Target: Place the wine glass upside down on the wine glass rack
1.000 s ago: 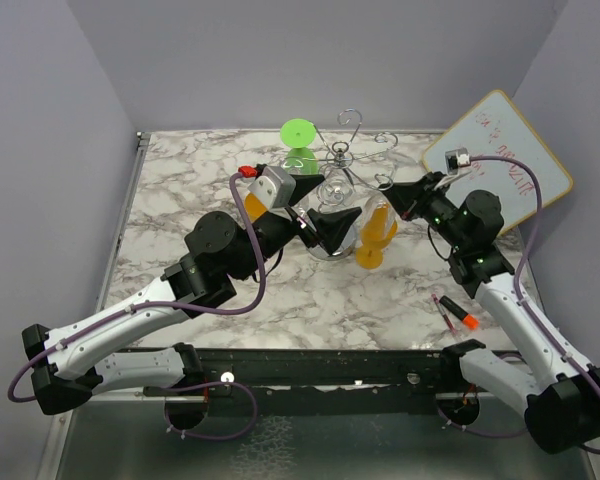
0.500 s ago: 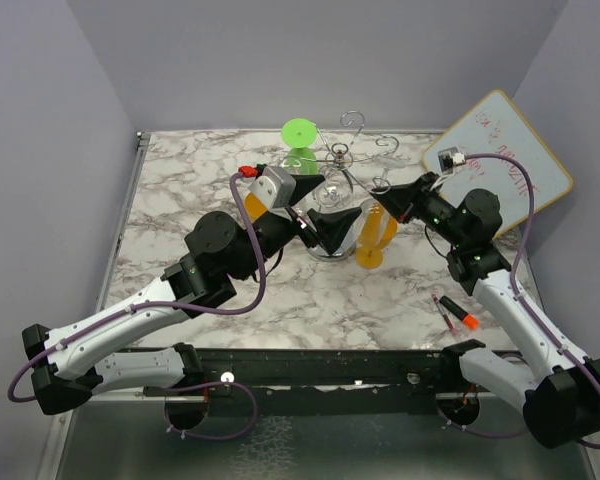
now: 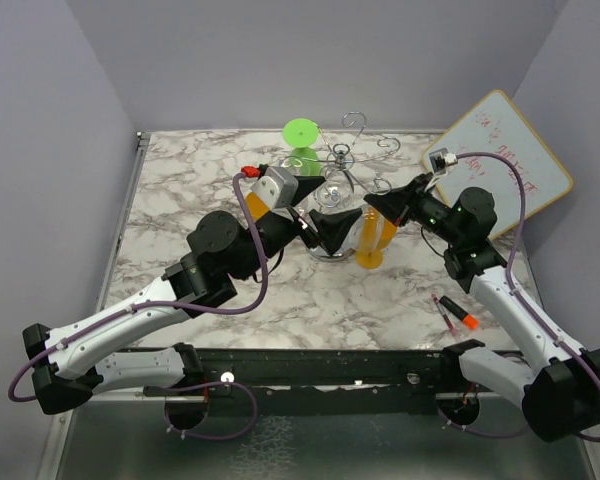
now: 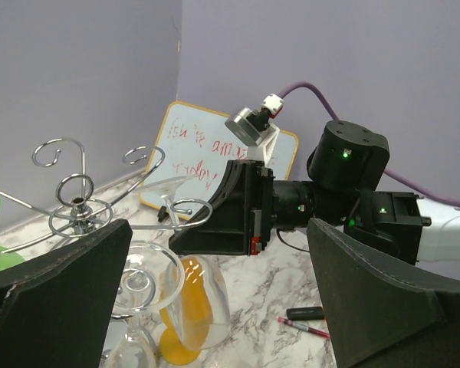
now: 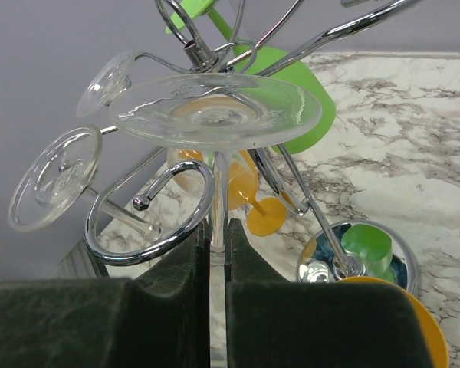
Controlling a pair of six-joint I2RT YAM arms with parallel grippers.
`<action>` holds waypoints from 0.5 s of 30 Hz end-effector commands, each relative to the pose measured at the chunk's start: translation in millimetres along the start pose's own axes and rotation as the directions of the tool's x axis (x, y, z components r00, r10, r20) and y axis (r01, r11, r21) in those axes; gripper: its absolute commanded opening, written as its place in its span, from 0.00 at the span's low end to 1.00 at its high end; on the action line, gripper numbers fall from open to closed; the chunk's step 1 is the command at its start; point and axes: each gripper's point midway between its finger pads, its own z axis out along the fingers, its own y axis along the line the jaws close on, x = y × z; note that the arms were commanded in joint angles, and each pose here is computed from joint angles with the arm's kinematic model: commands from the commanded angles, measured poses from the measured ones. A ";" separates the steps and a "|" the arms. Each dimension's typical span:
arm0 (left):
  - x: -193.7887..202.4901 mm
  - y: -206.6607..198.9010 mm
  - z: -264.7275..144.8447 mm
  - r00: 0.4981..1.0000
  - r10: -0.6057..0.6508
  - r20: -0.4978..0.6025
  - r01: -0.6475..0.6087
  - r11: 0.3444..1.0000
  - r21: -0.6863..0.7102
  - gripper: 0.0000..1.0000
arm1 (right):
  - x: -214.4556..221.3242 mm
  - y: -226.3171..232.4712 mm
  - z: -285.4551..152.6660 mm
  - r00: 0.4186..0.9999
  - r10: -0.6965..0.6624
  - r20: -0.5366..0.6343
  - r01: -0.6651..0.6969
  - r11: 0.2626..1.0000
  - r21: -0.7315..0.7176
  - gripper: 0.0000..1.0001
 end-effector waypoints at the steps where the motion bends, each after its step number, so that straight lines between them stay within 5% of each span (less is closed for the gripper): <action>1: -10.3 -5.5 0.9 1.000 0.004 0.015 -0.004 1.000 0.019 0.98 | -8.9 18.7 1.3 1.000 -0.025 0.016 0.026 0.996 -0.090 0.01; 15: -7.7 -7.1 3.8 1.000 0.005 0.008 -0.005 1.000 0.026 0.97 | -4.3 35.9 -6.5 0.996 -0.083 -0.018 0.079 0.982 -0.172 0.01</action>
